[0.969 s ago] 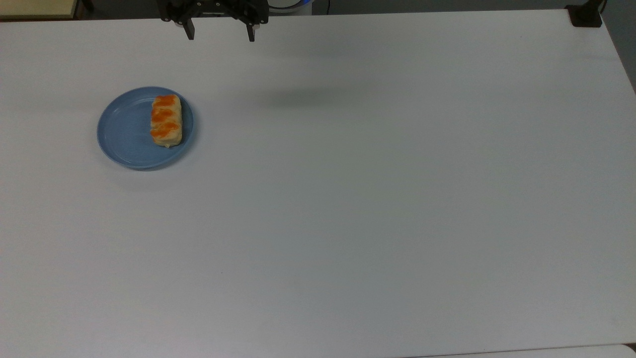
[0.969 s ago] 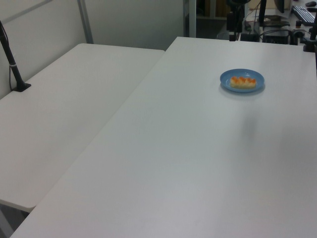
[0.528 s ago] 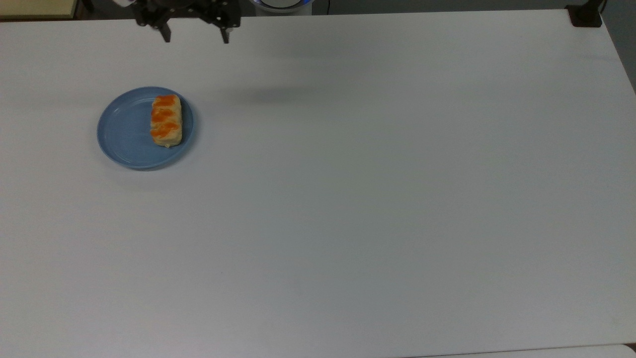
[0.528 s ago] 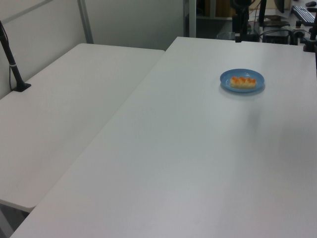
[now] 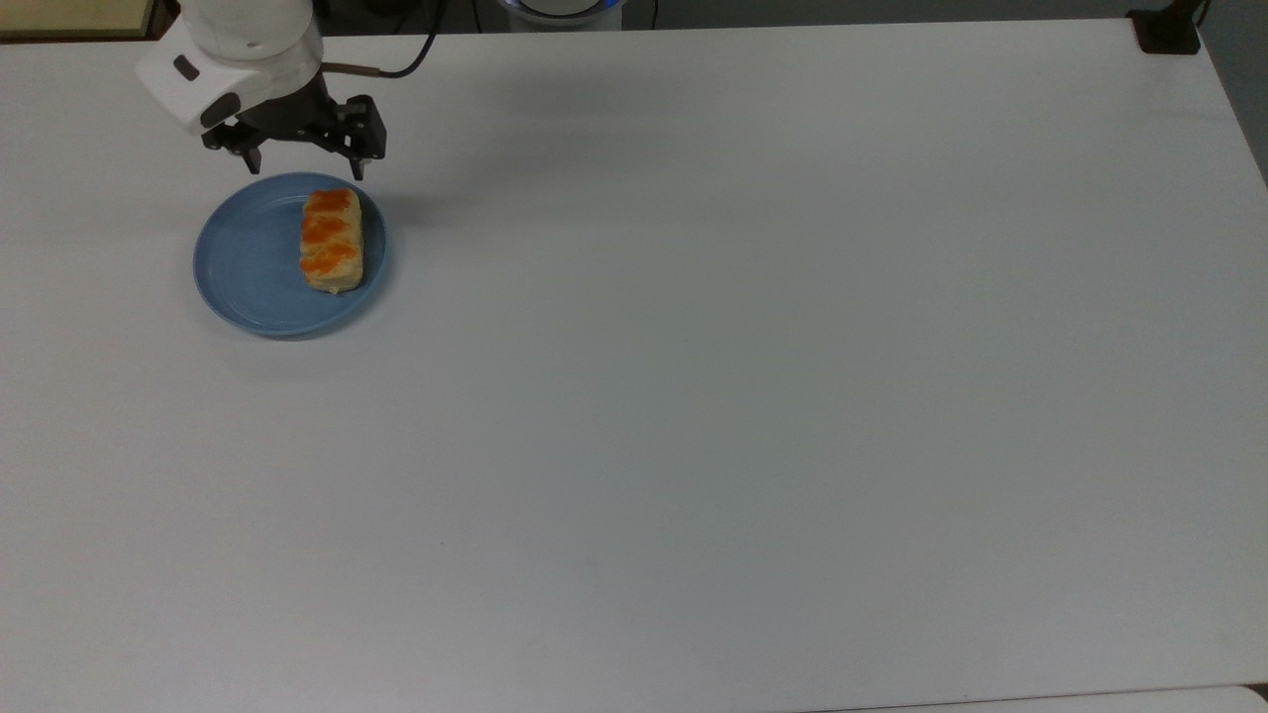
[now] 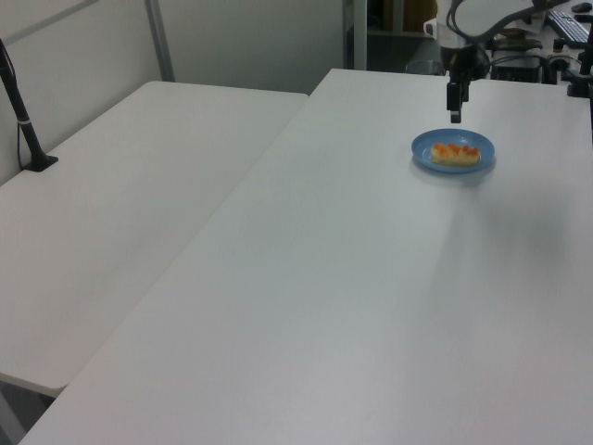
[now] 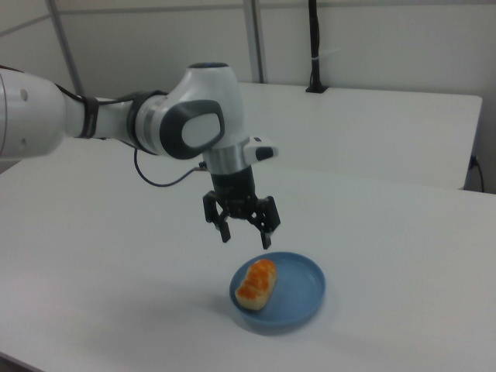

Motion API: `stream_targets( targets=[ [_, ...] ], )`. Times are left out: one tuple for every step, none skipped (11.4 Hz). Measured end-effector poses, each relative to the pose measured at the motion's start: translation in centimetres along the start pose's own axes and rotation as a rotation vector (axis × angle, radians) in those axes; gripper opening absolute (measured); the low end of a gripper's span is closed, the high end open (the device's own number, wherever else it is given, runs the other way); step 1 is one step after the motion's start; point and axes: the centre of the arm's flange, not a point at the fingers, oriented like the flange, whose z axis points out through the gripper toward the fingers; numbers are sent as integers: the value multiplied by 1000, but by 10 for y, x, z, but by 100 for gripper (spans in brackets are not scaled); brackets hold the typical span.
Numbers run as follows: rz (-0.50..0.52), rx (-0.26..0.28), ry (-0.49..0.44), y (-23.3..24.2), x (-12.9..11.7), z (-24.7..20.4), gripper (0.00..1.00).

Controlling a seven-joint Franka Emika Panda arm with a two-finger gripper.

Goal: Put the bread on the table
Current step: 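Move the gripper over the bread on the blue plate and lower it, then close the gripper on the bread with orange topping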

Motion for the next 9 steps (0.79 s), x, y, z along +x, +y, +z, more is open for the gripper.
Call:
stream_targets(
  targets=[
    [-2,-4,-2,8,-2,13,100],
    [-2,-12,-2,14,-2,27,100],
    [2,-19,-9,19,-1,43,100],
    [0,-25,-24,20,2,59,97],
    [-4,-33,-30,18,6,73,97],
    [-11,-39,-28,15,8,83,96],
    [-19,-43,-26,11,8,93,89],
    [-25,-43,-23,7,8,96,87],
    [-29,-43,-21,5,9,96,78]
  ],
)
